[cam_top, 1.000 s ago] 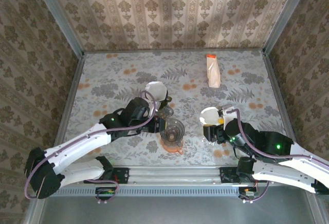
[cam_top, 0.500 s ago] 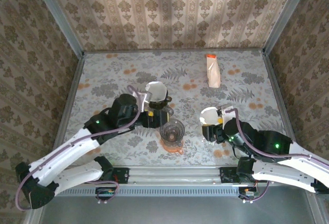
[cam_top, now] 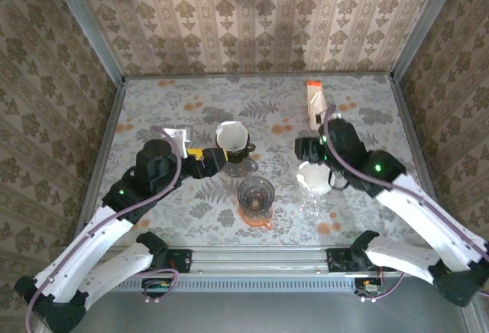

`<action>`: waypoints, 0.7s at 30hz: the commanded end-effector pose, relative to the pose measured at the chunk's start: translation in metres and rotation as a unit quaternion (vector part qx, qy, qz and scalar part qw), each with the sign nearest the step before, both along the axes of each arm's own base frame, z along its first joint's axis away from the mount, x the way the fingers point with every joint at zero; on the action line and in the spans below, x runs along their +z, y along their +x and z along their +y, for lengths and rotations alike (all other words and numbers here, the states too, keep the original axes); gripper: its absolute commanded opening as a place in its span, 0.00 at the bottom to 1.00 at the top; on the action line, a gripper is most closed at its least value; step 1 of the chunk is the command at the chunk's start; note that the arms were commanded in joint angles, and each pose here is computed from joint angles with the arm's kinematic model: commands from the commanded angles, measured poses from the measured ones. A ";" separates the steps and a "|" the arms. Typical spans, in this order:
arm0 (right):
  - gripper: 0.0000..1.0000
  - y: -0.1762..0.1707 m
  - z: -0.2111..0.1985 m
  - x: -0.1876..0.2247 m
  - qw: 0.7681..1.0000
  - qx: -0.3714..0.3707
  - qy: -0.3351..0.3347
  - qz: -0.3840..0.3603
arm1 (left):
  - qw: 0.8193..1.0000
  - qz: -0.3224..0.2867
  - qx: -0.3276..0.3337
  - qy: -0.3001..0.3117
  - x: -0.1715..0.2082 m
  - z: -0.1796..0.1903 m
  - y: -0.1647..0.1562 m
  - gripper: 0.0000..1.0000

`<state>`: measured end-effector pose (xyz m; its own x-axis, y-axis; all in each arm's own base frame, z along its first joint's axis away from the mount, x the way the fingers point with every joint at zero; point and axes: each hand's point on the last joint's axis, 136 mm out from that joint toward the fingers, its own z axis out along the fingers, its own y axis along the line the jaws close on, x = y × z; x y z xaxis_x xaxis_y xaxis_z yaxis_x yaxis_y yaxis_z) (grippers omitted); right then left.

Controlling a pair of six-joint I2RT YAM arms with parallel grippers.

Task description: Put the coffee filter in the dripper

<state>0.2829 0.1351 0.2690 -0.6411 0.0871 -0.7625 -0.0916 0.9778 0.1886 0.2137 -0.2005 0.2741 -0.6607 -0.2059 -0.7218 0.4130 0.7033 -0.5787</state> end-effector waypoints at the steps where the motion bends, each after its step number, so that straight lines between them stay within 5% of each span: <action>1: 0.67 0.036 -0.002 -0.002 1.000 -0.002 0.026 0.014 | 1.000 -0.005 0.005 0.005 -0.007 0.007 0.003 1.00; 10: 0.56 0.136 -0.058 -0.071 0.990 -0.093 0.012 0.106 | 1.000 0.000 0.012 -0.001 -0.026 0.018 0.011 1.00; 21: 0.41 0.214 -0.064 -0.097 0.984 -0.115 -0.037 0.133 | 0.998 -0.001 0.043 0.042 -0.048 0.037 0.021 1.00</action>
